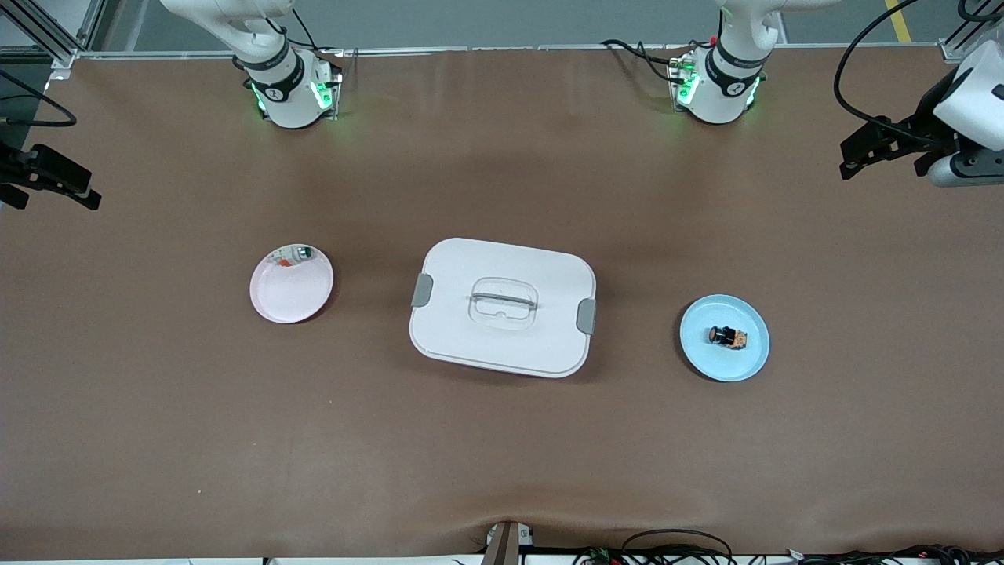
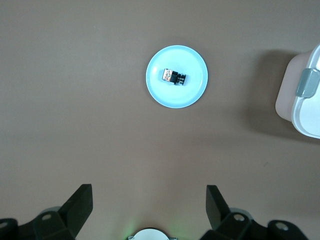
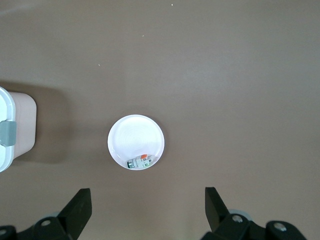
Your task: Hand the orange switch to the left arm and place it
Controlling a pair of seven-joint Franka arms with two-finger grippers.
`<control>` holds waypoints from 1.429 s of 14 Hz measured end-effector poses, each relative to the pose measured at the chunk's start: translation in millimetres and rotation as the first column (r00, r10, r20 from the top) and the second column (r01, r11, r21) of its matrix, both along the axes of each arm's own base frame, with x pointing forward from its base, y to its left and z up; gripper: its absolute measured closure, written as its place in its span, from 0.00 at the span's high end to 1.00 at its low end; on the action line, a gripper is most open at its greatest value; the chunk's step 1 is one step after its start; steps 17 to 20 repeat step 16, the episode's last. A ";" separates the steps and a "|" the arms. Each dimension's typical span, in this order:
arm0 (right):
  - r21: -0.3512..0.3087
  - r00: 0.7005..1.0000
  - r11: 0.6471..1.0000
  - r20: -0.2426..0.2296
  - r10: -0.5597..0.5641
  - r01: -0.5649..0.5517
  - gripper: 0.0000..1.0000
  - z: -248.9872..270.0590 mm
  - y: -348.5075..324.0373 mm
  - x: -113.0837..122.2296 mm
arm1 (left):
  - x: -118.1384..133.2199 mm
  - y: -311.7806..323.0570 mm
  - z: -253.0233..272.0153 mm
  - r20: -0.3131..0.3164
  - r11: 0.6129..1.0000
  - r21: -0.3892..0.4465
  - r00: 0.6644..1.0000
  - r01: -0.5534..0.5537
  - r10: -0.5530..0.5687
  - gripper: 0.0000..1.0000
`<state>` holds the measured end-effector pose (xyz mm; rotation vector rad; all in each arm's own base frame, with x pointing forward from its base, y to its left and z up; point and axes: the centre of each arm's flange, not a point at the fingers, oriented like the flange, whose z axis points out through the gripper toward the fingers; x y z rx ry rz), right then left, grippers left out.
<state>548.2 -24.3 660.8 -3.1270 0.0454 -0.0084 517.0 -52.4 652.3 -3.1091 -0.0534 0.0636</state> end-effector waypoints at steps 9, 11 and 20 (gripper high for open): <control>0.000 1.000 1.000 -0.001 -0.021 0.021 1.00 -0.4 1.1 0.0 | 0.4 -0.8 1.5 0.008 1.000 0.000 1.000 -0.019 0.019 1.00; 0.000 1.000 1.000 -0.001 -0.021 0.021 1.00 -0.4 1.1 0.0 | 0.9 -2.2 1.8 0.011 1.000 0.000 1.000 -0.016 0.016 1.00; 0.000 1.000 1.000 -0.001 -0.016 0.016 1.00 -0.4 1.1 0.0 | 1.3 -1.7 4.0 0.018 1.000 -0.001 1.000 -0.017 0.017 1.00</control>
